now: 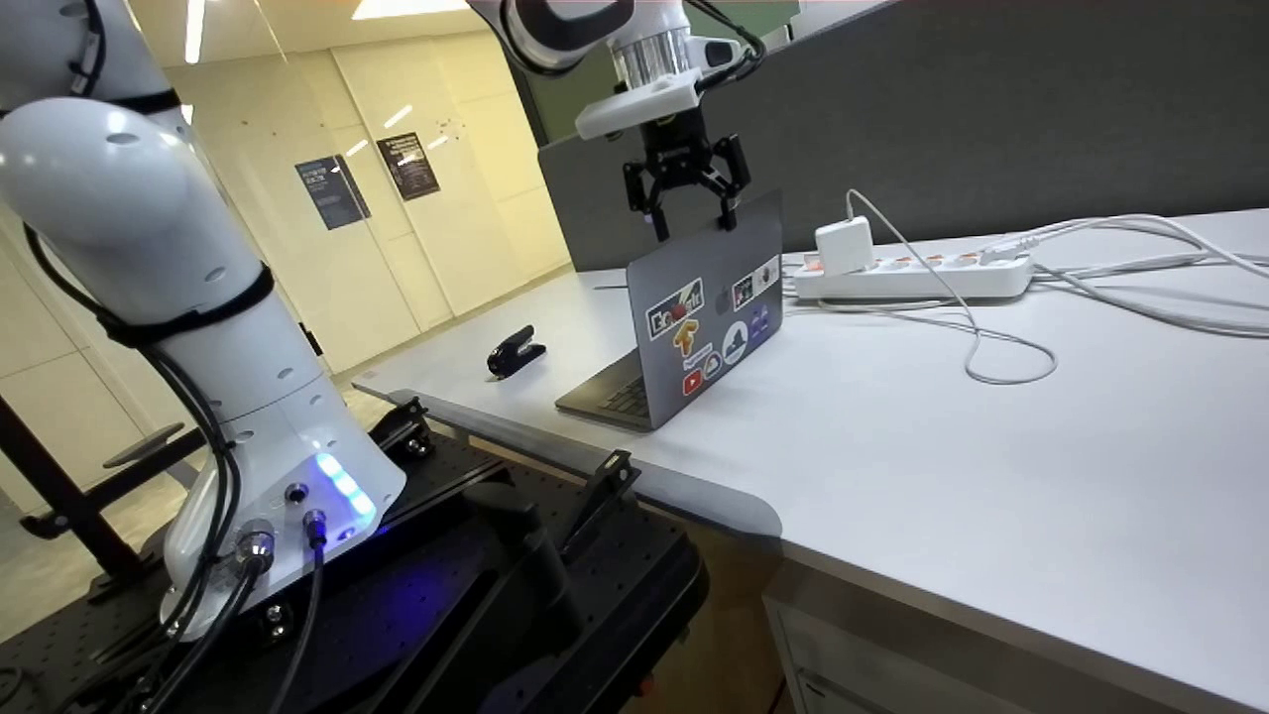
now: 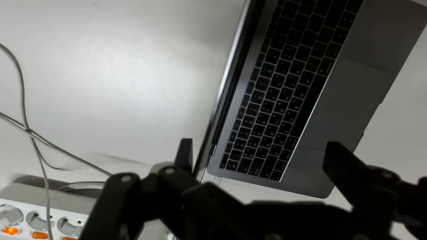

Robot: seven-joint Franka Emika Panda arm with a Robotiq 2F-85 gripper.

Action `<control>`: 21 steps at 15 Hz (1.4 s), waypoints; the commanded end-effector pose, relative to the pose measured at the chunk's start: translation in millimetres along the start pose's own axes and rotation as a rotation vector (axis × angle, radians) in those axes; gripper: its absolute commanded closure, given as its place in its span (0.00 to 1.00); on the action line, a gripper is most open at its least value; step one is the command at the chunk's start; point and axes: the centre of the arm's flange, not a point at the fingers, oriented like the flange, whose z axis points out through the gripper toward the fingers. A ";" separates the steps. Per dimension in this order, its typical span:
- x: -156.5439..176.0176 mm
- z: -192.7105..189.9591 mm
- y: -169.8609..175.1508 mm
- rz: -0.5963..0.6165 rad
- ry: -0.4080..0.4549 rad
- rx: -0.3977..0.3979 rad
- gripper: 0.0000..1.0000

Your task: Close the laptop

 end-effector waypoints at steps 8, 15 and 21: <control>4.6 -1.6 -66.4 -0.028 0.043 -0.059 0.00; 27.1 11.2 -100.1 -0.146 0.036 -0.105 0.00; 46.6 22.9 -140.9 -0.251 0.021 -0.124 0.00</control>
